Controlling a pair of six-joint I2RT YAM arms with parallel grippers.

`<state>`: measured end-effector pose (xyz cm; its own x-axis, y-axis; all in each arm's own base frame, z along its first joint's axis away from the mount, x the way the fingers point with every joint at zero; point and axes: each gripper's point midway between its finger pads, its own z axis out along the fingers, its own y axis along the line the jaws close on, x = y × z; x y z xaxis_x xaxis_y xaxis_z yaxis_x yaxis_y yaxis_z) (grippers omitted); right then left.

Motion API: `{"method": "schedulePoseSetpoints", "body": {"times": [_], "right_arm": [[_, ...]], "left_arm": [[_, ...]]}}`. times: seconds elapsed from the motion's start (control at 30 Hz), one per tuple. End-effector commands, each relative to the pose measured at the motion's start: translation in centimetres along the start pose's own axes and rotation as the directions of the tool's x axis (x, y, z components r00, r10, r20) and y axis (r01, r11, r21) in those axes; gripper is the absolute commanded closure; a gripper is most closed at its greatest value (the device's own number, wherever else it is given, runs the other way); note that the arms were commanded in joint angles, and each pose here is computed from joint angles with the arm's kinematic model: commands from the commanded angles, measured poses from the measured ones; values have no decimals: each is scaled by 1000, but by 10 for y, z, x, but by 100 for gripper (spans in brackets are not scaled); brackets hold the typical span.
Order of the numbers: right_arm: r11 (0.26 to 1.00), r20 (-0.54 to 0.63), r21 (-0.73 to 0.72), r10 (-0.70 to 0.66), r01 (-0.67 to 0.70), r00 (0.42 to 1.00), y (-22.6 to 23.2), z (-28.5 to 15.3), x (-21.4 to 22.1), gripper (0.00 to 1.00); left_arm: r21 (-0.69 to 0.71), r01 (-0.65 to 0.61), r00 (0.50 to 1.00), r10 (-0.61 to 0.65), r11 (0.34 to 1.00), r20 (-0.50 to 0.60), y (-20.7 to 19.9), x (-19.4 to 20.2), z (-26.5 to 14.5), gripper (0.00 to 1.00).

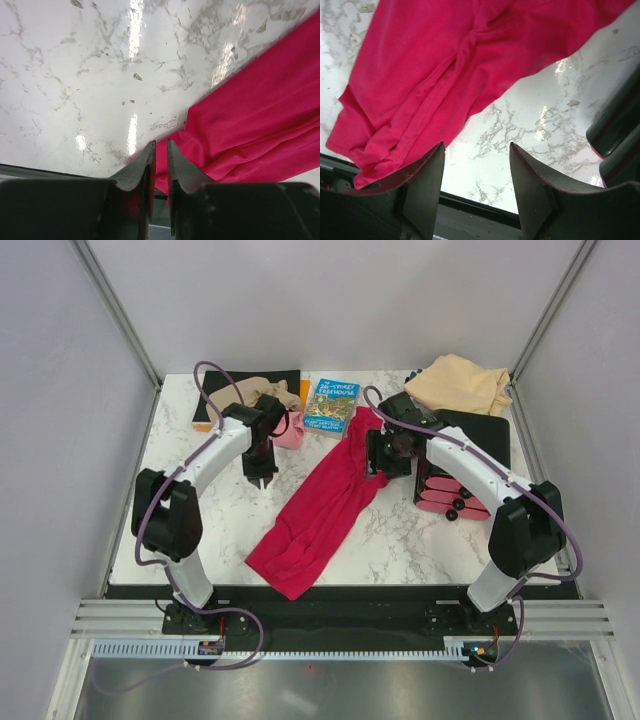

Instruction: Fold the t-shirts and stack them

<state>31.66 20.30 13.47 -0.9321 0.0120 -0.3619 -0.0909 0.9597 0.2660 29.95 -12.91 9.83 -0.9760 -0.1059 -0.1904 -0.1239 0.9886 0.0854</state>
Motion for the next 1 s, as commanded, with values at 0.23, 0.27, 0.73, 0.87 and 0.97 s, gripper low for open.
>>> {"method": "schedulePoseSetpoints", "body": {"times": [0.23,0.27,0.73,0.87,0.97], "right_arm": [[999,87,-37,-19,22,996,10,-7,-15,38],[999,101,-22,-30,32,994,11,-5,-25,38],[989,153,141,-61,39,986,7,35,-96,38],[977,133,210,-62,33,989,-4,64,-103,38],[967,140,253,-54,17,989,-10,78,-110,38]], "left_arm": [[156,-1,999,-7,988,47,-18,-9,-10,80],[140,-10,999,4,990,44,-16,-7,-7,80],[206,-190,979,200,960,-28,-36,40,22,78],[194,-268,957,284,944,-65,-46,49,37,79],[191,-300,945,319,935,-78,-51,55,43,79]]}}
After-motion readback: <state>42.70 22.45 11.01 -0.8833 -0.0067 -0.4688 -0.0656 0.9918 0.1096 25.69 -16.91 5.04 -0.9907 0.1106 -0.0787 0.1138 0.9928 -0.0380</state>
